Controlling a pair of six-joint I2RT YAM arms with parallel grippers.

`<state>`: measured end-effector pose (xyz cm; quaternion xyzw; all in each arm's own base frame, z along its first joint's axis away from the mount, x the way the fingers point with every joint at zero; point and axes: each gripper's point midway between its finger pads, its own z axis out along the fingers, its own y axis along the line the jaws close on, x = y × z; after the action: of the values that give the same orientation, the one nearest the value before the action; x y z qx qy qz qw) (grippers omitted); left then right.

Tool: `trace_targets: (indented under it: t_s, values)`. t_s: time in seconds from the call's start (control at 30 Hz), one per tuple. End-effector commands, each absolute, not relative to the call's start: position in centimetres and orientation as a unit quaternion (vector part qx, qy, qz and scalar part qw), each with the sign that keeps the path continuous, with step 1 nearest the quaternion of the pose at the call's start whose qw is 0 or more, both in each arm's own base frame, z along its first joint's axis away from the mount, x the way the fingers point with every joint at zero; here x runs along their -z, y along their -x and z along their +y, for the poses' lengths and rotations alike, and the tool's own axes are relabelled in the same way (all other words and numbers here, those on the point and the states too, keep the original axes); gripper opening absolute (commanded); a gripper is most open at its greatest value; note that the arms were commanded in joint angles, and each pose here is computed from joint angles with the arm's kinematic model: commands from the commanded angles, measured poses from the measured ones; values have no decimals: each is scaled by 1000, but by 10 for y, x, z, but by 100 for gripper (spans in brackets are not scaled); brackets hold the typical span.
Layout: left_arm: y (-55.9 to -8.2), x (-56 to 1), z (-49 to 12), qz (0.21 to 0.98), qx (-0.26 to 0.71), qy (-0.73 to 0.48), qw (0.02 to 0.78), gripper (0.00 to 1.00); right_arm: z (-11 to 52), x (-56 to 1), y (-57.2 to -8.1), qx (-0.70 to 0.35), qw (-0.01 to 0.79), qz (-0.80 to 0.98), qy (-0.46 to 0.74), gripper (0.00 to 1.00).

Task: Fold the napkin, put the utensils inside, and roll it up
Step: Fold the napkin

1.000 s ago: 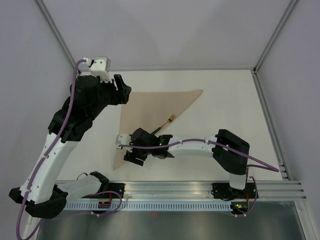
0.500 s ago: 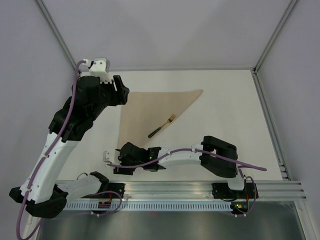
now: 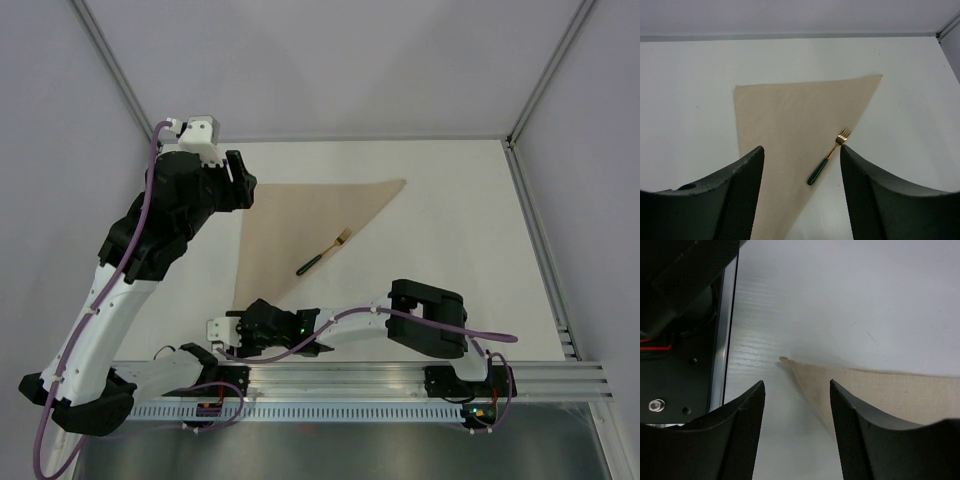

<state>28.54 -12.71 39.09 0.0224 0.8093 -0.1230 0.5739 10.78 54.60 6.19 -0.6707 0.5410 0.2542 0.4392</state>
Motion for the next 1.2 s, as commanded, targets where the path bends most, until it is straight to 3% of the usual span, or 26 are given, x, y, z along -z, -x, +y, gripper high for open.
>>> trace_targets:
  t_s: [0.0, 0.7, 1.17]
  values:
    - [-282, -394, -120, 808, 120, -5, 577, 67, 558, -71, -106, -261, 483, 503, 667, 60]
    - [-282, -386, -116, 813, 107, -4, 573, 67, 566, -45, -97, -215, 534, 453, 681, 57]
    - [-281, -383, -114, 814, 102, -5, 572, 67, 562, -28, -102, -195, 540, 449, 685, 39]
